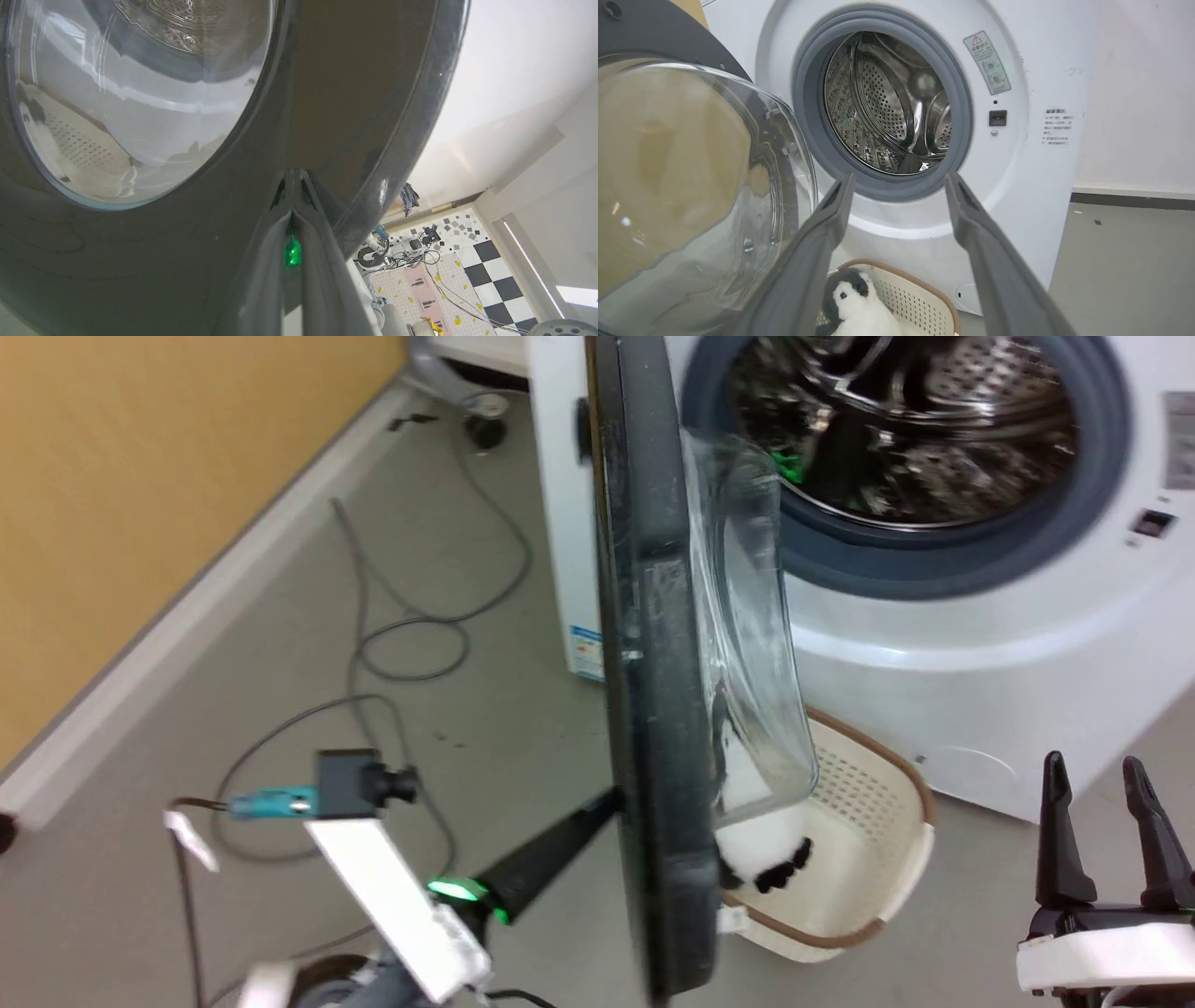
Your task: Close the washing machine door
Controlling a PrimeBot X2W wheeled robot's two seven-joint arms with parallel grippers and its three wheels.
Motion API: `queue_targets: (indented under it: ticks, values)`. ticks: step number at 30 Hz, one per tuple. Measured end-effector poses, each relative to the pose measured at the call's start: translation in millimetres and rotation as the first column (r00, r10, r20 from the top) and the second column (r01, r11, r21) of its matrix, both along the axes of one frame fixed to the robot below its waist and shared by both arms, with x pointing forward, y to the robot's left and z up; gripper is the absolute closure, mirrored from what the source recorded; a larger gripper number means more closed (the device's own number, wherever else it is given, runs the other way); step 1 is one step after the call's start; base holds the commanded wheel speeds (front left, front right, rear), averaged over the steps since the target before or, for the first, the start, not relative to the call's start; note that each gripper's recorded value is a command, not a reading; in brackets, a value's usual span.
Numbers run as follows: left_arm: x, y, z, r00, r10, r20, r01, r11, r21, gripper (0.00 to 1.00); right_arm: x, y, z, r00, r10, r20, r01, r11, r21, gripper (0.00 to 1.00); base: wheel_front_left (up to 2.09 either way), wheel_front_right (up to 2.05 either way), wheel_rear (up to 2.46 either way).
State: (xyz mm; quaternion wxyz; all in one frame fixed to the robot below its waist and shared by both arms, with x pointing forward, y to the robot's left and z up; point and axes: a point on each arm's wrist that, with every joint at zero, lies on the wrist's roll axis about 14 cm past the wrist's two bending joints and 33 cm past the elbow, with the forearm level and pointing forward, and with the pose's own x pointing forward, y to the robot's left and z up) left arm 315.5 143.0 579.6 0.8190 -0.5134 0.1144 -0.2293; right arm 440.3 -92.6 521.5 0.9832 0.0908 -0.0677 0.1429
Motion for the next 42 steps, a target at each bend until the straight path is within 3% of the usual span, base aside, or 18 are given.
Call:
queue_targets:
  ticks: [14,20,26,31,33,34,36,39,42]
  values:
    - [37,-118,-30,0.971,-0.237,-0.03,0.236,0.971,-0.02,1.0,-26,-83,0,0.976,-0.22,-0.006,0.219,0.975,-0.021,0.0,0.0,0.0,0.0]
    - [43,-141,-41,0.961,-0.274,-0.043,0.274,0.962,-0.023,1.0,-36,-104,-2,0.961,-0.275,-0.012,0.274,0.961,-0.03,0.0,0.0,0.0,0.0]
    - [46,-126,-37,0.979,-0.203,0.025,0.201,0.978,0.049,1.0,-39,-102,5,0.963,-0.271,0.006,0.271,0.963,-0.014,0.0,0.0,0.0,0.0]
    - [59,-80,-23,0.974,-0.043,0.223,-0.013,0.97,0.243,1.0,-38,-101,27,0.961,-0.267,0.067,0.268,0.964,0.005,0.0,0.0,0.0,0.0]
    - [67,-52,-25,0.954,0.026,0.298,-0.133,0.929,0.346,1.0,-35,-102,39,0.957,-0.273,0.102,0.273,0.962,0.016,0.0,0.0,0.0,0.0]
    - [73,-33,-29,0.945,0.079,0.317,-0.211,0.89,0.405,1.0,-34,-103,45,0.954,-0.275,0.12,0.274,0.961,0.021,0.0,0.0,0.0,0.0]
    - [79,-1,-31,0.917,0.171,0.36,-0.342,0.801,0.492,1.0,-32,-102,59,0.948,-0.274,0.159,0.272,0.962,0.037,0.0,0.0,0.0,0.0]
    - [84,36,-21,0.857,0.262,0.444,-0.5,0.638,0.586,1.0,-30,-97,79,0.941,-0.263,0.214,0.257,0.965,0.057,0.0,0.0,0.0,0.0]
    - [82,68,3,0.77,0.35,0.533,-0.635,0.497,0.591,1.0,-28,-91,100,0.929,-0.249,0.273,0.236,0.969,0.077,0.0,0.0,0.0,0.0]
